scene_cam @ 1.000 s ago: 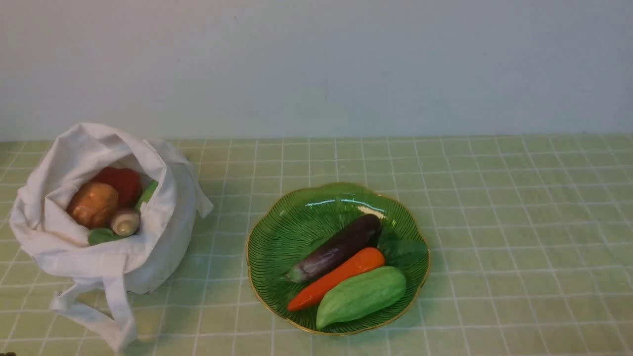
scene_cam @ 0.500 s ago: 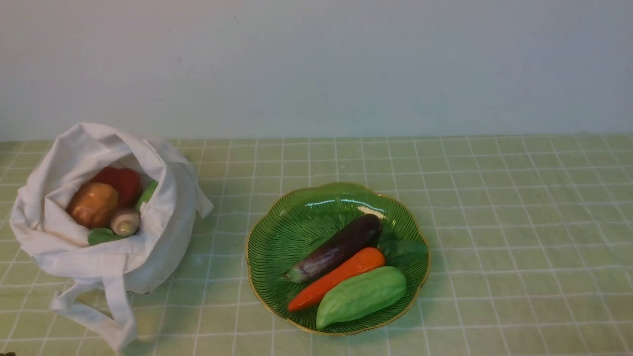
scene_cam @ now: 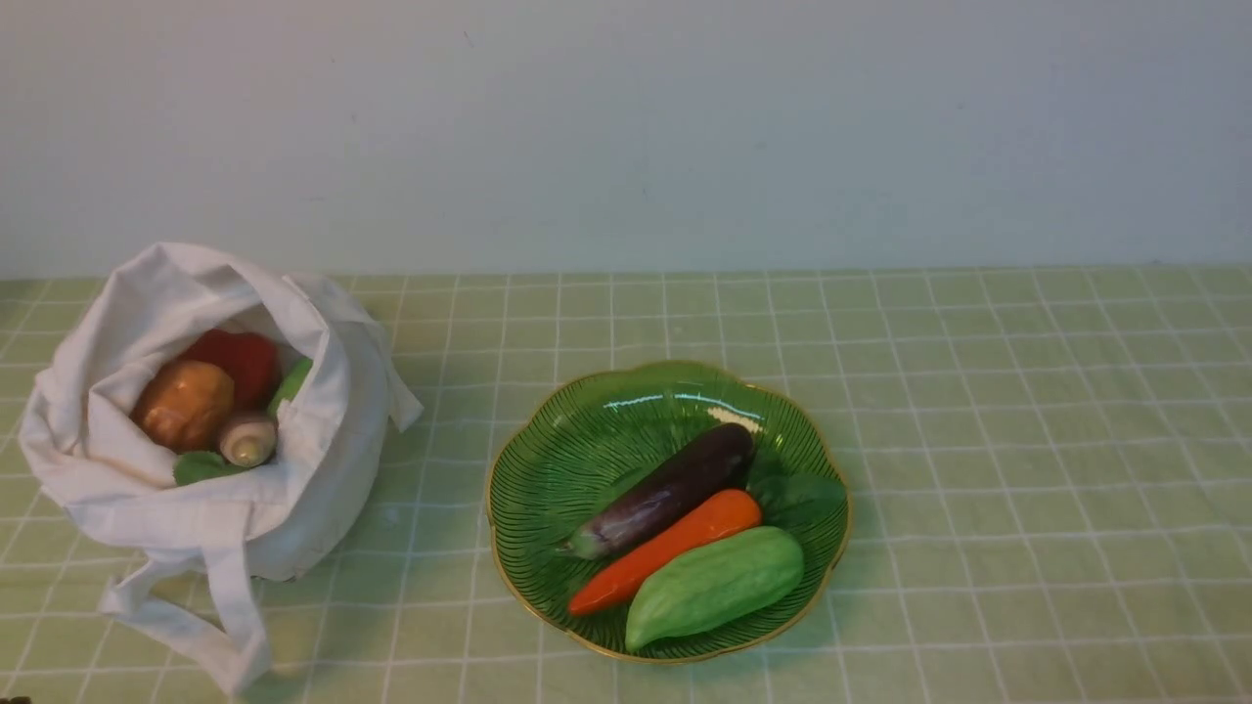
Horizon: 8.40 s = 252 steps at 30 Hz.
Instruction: Take vegetables from bag on green coffee tablecloth place on plate.
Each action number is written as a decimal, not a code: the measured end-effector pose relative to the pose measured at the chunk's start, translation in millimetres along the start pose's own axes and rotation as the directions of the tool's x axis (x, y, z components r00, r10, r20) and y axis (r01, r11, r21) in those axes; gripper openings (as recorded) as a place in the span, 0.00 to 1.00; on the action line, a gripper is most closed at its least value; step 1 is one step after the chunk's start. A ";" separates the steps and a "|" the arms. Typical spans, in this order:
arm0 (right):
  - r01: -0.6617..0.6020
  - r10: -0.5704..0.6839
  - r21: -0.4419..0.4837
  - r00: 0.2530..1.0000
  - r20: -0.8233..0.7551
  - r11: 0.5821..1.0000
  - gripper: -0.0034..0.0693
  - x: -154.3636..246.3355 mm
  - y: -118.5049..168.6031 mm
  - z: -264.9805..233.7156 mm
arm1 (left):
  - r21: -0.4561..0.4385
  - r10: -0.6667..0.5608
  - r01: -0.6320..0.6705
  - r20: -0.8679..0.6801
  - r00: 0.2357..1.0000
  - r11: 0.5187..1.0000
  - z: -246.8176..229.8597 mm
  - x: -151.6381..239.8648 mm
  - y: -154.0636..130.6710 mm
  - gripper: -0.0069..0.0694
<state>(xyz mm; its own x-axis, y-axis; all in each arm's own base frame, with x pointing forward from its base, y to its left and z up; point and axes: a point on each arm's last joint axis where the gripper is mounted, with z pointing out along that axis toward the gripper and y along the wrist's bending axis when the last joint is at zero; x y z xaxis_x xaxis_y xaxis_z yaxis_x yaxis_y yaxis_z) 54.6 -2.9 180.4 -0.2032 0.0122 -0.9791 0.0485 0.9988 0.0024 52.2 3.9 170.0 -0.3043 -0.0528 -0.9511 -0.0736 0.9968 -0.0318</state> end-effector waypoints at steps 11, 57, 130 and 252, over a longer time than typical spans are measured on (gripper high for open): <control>0.000 0.000 0.000 1.000 0.000 1.000 0.03 0.0 0.0 0.0 | 0.041 -0.151 0.149 0.042 0.988 0.988 0.0 -4.1 -3.1 0.08; 0.000 0.000 0.000 1.000 0.000 1.000 0.03 0.0 0.0 0.0 | 0.055 -0.024 0.116 -0.808 0.589 0.992 146.4 -195.8 -24.7 0.10; 0.000 0.000 0.000 1.000 0.000 1.000 0.03 0.0 0.0 0.0 | 0.587 0.204 0.233 -0.582 0.787 0.775 27.8 -213.6 -72.8 0.43; 0.000 0.000 0.000 1.000 0.000 1.000 0.03 0.0 0.0 0.0 | 0.187 0.203 -0.229 0.148 0.968 0.955 -2.0 -9.6 -13.7 0.08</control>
<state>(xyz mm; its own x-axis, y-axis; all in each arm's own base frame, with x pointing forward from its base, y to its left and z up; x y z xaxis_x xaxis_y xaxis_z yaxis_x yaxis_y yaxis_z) 54.6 -2.9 180.4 -0.2032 0.0122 -0.9791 0.0485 0.9988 0.0024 54.3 -9.4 180.2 -0.1694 0.1603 -0.9724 0.1766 0.9756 0.1301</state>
